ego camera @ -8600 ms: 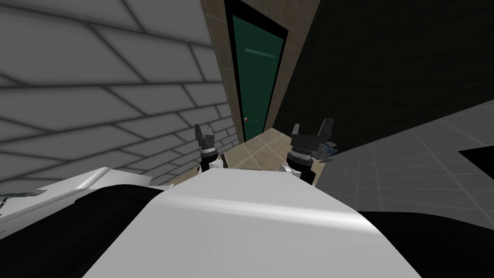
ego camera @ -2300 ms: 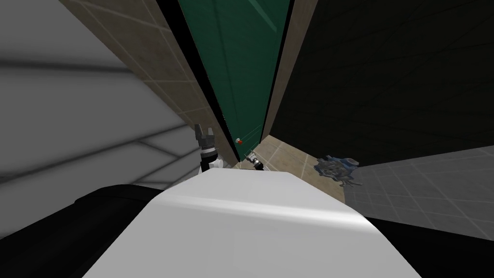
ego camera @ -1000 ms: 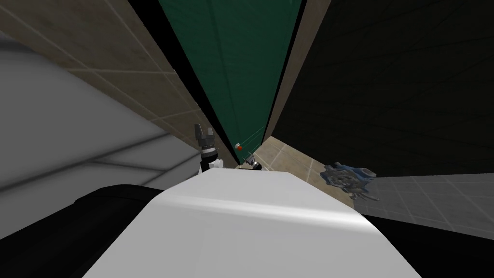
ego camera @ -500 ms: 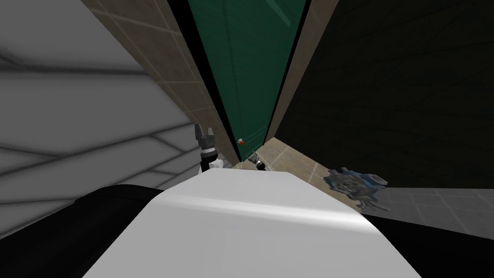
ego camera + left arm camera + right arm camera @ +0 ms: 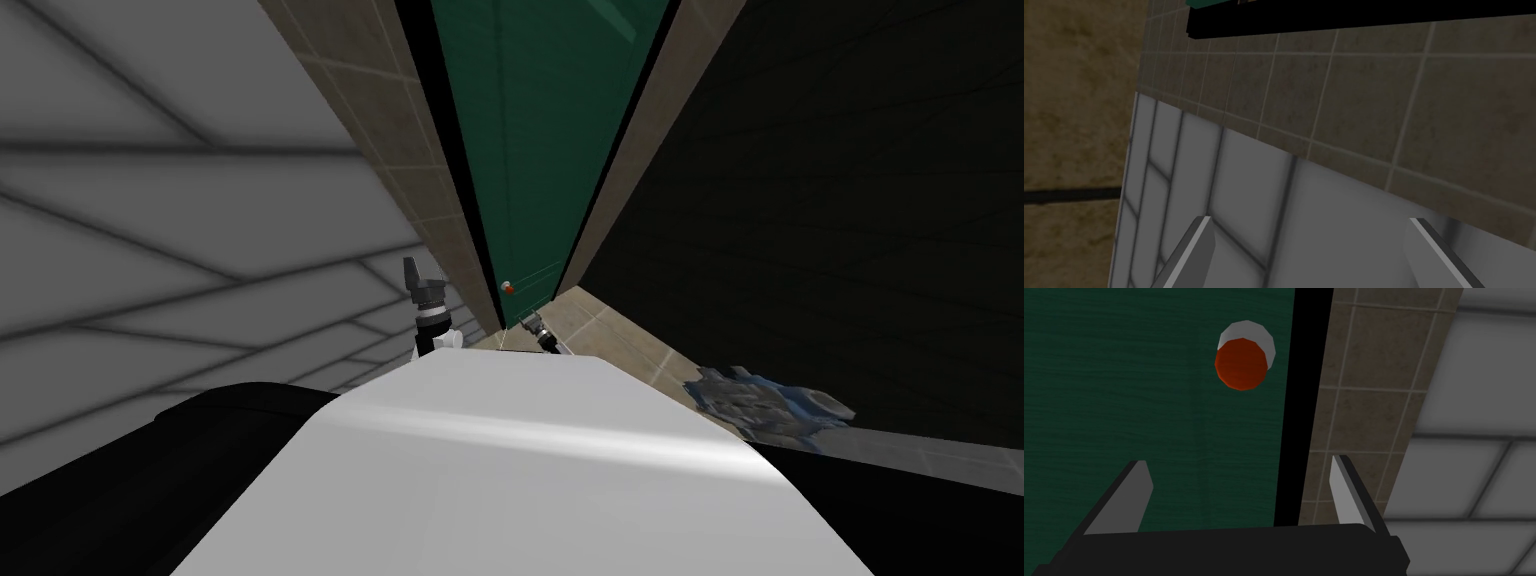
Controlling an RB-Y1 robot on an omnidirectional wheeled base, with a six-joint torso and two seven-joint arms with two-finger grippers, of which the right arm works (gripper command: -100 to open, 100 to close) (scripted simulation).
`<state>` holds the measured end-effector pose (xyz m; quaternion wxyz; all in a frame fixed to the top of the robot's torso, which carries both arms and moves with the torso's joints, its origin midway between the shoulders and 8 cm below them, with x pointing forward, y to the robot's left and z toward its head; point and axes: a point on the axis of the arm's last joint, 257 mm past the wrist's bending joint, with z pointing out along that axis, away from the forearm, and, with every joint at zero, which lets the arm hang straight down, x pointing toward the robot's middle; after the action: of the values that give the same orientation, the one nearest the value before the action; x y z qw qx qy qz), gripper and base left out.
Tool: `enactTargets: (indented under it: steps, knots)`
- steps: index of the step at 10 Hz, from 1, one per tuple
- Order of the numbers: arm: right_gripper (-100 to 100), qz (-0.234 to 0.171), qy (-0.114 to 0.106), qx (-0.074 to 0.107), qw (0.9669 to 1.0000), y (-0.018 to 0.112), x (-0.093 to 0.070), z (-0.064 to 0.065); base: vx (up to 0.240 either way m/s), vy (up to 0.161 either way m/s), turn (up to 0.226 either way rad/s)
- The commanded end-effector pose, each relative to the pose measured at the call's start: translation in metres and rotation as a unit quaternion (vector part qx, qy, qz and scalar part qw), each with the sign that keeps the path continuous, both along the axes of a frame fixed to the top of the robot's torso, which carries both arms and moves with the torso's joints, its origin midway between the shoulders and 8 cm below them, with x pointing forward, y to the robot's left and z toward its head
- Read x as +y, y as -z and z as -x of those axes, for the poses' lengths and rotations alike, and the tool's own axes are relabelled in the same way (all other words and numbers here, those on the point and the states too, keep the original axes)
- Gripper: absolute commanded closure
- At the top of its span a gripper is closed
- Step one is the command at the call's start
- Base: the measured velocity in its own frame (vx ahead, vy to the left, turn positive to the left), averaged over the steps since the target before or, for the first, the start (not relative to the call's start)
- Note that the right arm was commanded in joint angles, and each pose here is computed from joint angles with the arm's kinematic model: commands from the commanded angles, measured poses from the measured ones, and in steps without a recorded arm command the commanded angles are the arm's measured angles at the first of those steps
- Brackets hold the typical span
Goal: Pull the door open
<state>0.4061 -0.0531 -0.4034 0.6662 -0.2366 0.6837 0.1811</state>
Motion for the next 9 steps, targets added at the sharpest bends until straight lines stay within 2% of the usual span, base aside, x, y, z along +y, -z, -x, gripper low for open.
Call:
enactTargets:
  steps: [1, 2, 6, 9]
  knots:
    - [-100, 0.004, 0.016, -0.002, 0.9999, 0.002, -0.017, -0.007, -0.096, -0.015, 0.204]
    - [-100, 0.004, 0.016, -0.002, 0.9999, 0.002, -0.017, -0.007, -0.063, -0.005, 0.049]
    - [-100, 0.012, 0.059, -0.005, 0.9982, 0.001, -0.060, -0.024, -0.060, 0.009, 0.191]
    - [-100, 0.016, 0.093, -0.008, 0.9955, -0.002, -0.093, -0.035, -0.057, 0.014, 0.203]
